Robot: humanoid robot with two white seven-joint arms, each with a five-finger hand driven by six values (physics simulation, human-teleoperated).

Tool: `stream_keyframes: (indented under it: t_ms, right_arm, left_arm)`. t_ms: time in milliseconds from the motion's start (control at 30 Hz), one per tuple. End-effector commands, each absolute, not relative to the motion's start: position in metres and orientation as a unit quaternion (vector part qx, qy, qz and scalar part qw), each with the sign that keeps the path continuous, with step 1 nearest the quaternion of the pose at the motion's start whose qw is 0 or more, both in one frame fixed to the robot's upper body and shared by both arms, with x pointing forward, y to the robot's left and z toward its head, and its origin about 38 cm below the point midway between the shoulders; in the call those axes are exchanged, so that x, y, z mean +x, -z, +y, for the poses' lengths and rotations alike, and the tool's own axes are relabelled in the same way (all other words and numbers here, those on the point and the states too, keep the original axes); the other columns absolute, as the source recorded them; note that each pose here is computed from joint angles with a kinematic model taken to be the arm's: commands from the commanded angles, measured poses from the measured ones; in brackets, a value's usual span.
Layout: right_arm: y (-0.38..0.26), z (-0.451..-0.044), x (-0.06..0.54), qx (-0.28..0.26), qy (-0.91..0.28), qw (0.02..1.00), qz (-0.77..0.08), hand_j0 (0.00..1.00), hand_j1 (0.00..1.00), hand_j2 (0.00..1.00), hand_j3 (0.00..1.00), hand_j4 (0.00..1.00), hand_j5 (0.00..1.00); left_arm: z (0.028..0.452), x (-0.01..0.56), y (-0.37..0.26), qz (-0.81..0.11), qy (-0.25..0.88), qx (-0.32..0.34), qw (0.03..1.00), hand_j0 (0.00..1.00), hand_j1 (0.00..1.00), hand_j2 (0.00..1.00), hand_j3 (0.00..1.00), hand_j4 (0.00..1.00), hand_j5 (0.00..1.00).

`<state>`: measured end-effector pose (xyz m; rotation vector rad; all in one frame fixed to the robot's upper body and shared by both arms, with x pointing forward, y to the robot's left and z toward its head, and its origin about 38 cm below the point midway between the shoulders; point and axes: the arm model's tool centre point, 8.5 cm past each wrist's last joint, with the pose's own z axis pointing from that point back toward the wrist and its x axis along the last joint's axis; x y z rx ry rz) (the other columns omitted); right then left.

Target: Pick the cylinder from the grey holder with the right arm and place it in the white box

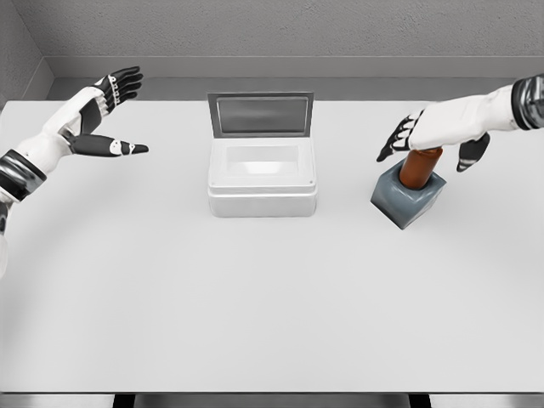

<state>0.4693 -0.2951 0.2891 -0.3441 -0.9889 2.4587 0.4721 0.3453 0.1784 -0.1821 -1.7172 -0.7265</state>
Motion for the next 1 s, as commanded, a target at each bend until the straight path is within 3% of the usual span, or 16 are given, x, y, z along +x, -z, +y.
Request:
stream_keyframes:
  t_ms: [0, 133, 600, 967]
  right_arm:
    - [-0.287, -0.294, 0.470, -0.123, -0.895, 0.234, -0.360, 0.99, 0.99, 0.99, 0.99, 0.99, 0.99]
    - [-0.287, -0.296, 0.471, -0.125, -0.894, 0.237, -0.358, 0.89, 0.89, 0.89, 0.89, 0.89, 0.89]
    - [-0.284, -0.296, 0.474, -0.123, -0.895, 0.240, -0.356, 0.74, 0.74, 0.74, 0.74, 0.74, 0.74]
    - [-0.281, -0.295, 0.473, -0.120, -0.896, 0.240, -0.352, 0.60, 0.60, 0.60, 0.60, 0.60, 0.60]
  left_arm:
    - [0.347, 0.472, -0.179, -0.740, 0.310, -0.079, 0.592, 1.00, 1.00, 1.00, 1.00, 1.00, 1.00]
    - [0.348, 0.472, -0.180, -0.739, 0.310, -0.078, 0.593, 1.00, 1.00, 1.00, 1.00, 1.00, 1.00]
    - [0.319, 0.475, -0.172, -0.754, 0.277, -0.126, 0.581, 1.00, 1.00, 1.00, 1.00, 1.00, 1.00]
    - [0.330, 0.474, -0.173, -0.748, 0.288, -0.111, 0.587, 1.00, 1.00, 1.00, 1.00, 1.00, 1.00]
